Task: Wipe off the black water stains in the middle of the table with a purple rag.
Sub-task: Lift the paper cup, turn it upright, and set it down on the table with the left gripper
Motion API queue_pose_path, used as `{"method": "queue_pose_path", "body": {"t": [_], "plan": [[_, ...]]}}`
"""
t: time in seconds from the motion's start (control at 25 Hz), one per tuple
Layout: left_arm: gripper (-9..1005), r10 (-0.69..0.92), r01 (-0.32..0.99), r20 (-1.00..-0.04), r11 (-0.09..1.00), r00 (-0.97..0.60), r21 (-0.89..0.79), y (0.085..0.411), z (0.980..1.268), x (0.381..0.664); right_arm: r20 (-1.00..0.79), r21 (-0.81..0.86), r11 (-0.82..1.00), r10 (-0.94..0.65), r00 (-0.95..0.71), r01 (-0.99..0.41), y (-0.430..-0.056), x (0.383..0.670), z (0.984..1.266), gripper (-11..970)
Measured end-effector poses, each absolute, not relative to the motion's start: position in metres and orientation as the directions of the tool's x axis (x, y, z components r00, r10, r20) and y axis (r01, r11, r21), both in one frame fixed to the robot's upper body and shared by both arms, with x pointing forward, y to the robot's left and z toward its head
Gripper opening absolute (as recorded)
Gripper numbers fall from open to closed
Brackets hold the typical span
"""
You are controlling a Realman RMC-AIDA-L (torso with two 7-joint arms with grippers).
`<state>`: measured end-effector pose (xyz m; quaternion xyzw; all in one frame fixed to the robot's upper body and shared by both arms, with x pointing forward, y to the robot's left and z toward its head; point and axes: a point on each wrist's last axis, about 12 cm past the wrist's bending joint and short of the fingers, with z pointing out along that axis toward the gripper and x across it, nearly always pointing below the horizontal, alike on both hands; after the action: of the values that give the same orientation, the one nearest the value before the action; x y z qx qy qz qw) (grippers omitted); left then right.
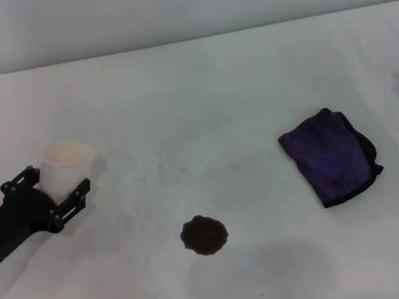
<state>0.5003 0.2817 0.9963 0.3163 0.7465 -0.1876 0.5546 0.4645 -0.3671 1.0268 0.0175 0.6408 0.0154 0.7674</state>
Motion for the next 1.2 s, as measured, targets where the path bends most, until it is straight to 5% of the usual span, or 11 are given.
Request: {"method": "queue_pose_path", "body": {"t": [1.04, 1.2], "plan": [[696, 0.307, 0.621, -0.942, 0.767, -0.132, 0.163, 0.297, 0.979, 0.455, -0.986, 0.048, 0.999, 0.048, 0.159, -0.001, -0.366, 0.472, 1.026, 872], [759, 0.305, 0.622, -0.941, 0.768, -0.148, 0.151, 0.297, 0.976, 0.453, -0.987, 0.043, 0.999, 0.043, 0.157, -0.003, -0.366, 0.473, 1.026, 872]]}}
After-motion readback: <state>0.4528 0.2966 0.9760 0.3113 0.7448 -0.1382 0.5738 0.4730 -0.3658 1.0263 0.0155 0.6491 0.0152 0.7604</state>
